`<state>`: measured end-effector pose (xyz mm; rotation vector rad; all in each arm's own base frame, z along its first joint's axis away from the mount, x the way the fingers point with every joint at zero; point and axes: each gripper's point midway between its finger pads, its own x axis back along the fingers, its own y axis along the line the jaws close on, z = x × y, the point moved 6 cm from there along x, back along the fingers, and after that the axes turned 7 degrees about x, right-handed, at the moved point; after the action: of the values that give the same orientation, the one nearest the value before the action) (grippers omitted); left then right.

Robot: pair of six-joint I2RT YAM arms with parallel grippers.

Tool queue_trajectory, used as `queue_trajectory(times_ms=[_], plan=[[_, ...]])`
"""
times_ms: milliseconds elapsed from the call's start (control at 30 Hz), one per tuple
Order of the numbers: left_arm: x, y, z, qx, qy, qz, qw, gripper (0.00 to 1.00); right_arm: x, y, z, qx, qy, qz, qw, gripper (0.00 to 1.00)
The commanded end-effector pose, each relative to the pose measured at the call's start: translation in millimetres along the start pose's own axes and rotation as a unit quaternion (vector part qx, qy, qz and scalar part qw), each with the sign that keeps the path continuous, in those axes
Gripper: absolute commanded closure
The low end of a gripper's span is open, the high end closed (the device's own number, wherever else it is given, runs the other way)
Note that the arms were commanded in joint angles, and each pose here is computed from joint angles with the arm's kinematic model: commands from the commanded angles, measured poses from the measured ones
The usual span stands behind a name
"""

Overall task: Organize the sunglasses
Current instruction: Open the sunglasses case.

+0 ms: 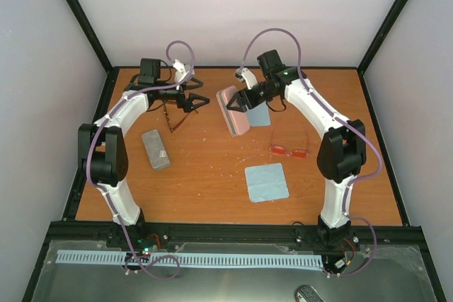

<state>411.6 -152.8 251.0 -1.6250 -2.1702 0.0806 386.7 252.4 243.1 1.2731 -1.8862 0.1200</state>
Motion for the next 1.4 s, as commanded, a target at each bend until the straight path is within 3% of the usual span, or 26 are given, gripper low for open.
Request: queue_trajectory(times_ms=[0,367,833,1367], plan=[[-1,-17,-11,-0.019,-0.012,0.018,1.000,0.00,1,27,-29,0.048,-0.046,-0.041,0.997,0.77],[-9,-23,-12,-0.028,-0.018,0.026,0.999,0.00,-10,51,-36,0.065,-0.046,-0.068,0.995,0.77],[-17,8,37,-0.060,0.044,-0.077,0.994,0.01,12,73,-35,0.081,-0.051,-0.101,0.990,0.78],[-16,34,58,-0.072,0.072,-0.170,0.980,0.00,-1,76,-2,0.043,0.013,-0.160,0.986,0.78]])
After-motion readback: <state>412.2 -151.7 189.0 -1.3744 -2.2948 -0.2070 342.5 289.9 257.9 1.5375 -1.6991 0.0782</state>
